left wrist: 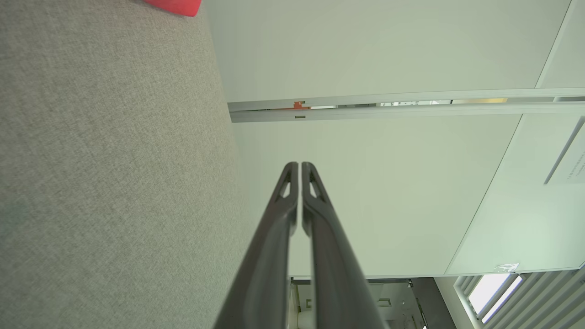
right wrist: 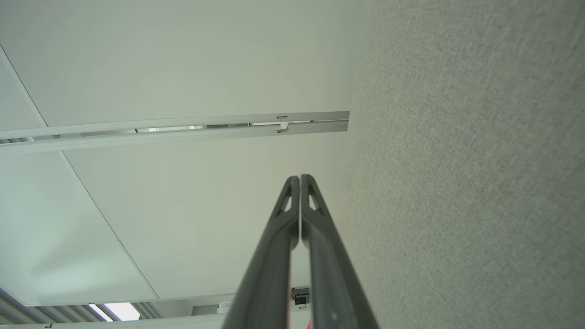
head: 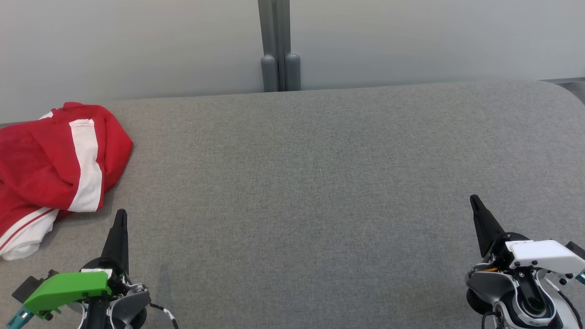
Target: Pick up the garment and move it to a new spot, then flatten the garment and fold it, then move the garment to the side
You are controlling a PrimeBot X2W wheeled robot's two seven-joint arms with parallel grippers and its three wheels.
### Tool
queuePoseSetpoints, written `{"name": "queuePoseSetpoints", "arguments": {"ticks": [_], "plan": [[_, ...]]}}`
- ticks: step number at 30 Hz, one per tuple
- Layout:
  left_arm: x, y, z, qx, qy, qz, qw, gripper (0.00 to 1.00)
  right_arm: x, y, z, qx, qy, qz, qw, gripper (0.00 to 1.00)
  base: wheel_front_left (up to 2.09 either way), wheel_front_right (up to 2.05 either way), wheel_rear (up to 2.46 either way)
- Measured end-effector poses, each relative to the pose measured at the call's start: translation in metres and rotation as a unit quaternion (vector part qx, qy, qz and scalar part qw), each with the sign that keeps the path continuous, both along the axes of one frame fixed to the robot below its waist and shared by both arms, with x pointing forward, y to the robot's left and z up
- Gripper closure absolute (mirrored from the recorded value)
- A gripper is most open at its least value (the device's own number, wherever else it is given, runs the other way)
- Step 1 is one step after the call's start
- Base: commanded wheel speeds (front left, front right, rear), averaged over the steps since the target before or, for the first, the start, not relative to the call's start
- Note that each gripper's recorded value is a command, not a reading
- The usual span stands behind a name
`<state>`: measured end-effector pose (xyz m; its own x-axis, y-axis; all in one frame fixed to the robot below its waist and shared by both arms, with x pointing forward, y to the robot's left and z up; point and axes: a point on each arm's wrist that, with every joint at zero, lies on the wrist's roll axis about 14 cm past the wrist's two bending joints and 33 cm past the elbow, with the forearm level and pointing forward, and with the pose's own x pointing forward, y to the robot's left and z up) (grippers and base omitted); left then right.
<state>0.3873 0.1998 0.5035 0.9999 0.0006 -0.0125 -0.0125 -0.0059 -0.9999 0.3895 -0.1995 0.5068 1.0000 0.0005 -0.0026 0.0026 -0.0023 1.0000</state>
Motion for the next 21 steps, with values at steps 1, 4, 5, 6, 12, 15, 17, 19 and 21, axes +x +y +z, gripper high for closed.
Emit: {"name": "queuePoseSetpoints", "arguments": {"ticks": [1, 4, 5, 6, 12, 15, 17, 19, 21], "plan": [[0.000, 0.000, 0.000, 0.000, 0.000, 0.000, 1.000, 1.00, 0.000, 0.000, 0.000, 0.000, 0.000, 0.000, 1.000, 1.00, 0.00, 0.00, 0.00], [0.000, 0.000, 0.000, 0.000, 0.000, 0.000, 1.000, 1.00, 0.000, 0.000, 0.000, 0.000, 0.000, 0.000, 1.000, 1.00, 0.00, 0.00, 0.00], [0.000, 0.000, 0.000, 0.000, 0.000, 0.000, 1.000, 1.00, 0.000, 0.000, 0.000, 0.000, 0.000, 0.000, 1.000, 1.00, 0.00, 0.00, 0.00], [0.000, 0.000, 0.000, 0.000, 0.000, 0.000, 1.000, 1.00, 0.000, 0.000, 0.000, 0.000, 0.000, 0.000, 1.000, 1.00, 0.00, 0.00, 0.00], [0.000, 0.000, 0.000, 0.000, 0.000, 0.000, 1.000, 1.00, 0.000, 0.000, 0.000, 0.000, 0.000, 0.000, 1.000, 1.00, 0.00, 0.00, 0.00], [0.000, 0.000, 0.000, 0.000, 0.000, 0.000, 1.000, 1.00, 0.000, 0.000, 0.000, 0.000, 0.000, 0.000, 1.000, 1.00, 0.00, 0.00, 0.00], [0.000, 0.000, 0.000, 0.000, 0.000, 0.000, 1.000, 1.00, 0.000, 0.000, 0.000, 0.000, 0.000, 0.000, 1.000, 1.00, 0.00, 0.00, 0.00], [-0.001, 0.000, -0.002, -0.001, 0.004, 0.000, 1.000, 0.00, -0.001, 0.000, -0.002, 0.000, 0.003, 0.000, 1.000, 0.00, 0.00, 0.00, 0.00], [-0.005, -0.001, -0.013, -0.003, 0.020, 0.000, 1.000, 0.00, -0.004, 0.001, -0.012, 0.004, 0.017, 0.000, 1.000, 0.00, 0.00, 0.00, 0.00]]}}
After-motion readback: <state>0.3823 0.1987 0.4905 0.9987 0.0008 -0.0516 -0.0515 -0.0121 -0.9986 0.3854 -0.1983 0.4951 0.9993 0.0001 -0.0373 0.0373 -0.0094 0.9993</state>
